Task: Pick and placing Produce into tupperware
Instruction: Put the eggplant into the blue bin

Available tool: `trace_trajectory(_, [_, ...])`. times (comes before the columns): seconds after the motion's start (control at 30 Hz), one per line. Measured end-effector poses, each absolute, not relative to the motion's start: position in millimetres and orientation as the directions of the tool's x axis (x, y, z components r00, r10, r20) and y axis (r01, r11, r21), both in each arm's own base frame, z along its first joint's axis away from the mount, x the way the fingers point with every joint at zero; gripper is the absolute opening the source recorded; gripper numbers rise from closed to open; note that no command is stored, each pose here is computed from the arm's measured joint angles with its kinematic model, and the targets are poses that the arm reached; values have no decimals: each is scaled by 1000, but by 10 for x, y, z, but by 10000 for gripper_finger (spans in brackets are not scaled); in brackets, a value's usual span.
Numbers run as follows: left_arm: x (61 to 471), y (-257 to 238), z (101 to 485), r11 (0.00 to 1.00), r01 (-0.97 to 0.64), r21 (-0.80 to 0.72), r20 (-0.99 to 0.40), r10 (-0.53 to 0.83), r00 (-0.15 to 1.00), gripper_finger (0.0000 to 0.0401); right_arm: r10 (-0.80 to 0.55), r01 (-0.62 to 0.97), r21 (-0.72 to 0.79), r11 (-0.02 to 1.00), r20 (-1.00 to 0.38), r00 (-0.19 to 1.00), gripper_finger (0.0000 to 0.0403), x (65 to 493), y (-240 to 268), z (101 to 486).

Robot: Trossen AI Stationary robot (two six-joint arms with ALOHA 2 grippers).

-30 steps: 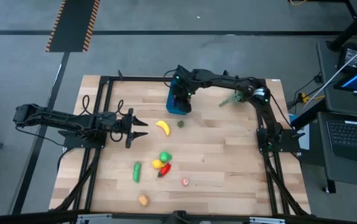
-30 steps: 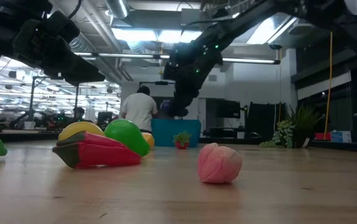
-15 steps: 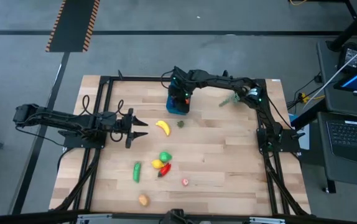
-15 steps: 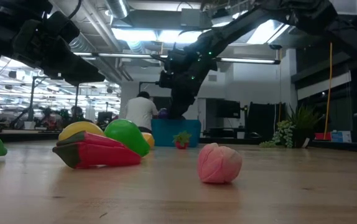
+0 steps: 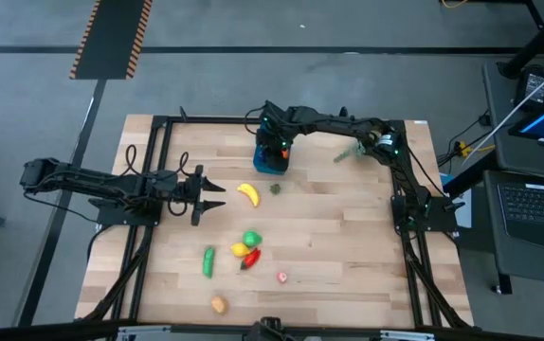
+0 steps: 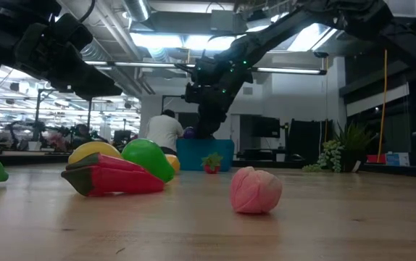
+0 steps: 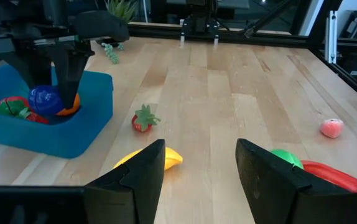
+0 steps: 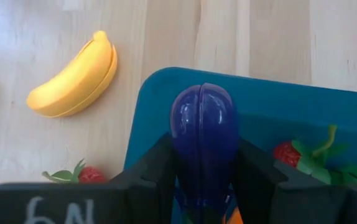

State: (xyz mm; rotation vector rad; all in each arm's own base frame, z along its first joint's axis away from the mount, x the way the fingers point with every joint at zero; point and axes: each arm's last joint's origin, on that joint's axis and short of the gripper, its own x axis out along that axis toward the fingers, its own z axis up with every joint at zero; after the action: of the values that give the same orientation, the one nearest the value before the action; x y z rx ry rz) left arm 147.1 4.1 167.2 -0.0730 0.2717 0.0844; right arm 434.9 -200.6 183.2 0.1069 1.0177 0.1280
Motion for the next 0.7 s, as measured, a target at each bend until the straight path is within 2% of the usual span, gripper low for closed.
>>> trace_trajectory(0.47, [1471, 41, 1672, 994, -93, -61, -271, 73, 960, 190, 227, -110, 200, 974, -827, 514, 123, 4413, -1824, 1829])
trace_trajectory(0.7, [1471, 41, 1672, 992, -99, -82, -271, 73, 960, 190, 196, -66, 189, 980, -834, 516, 123, 4406, -1862, 1830])
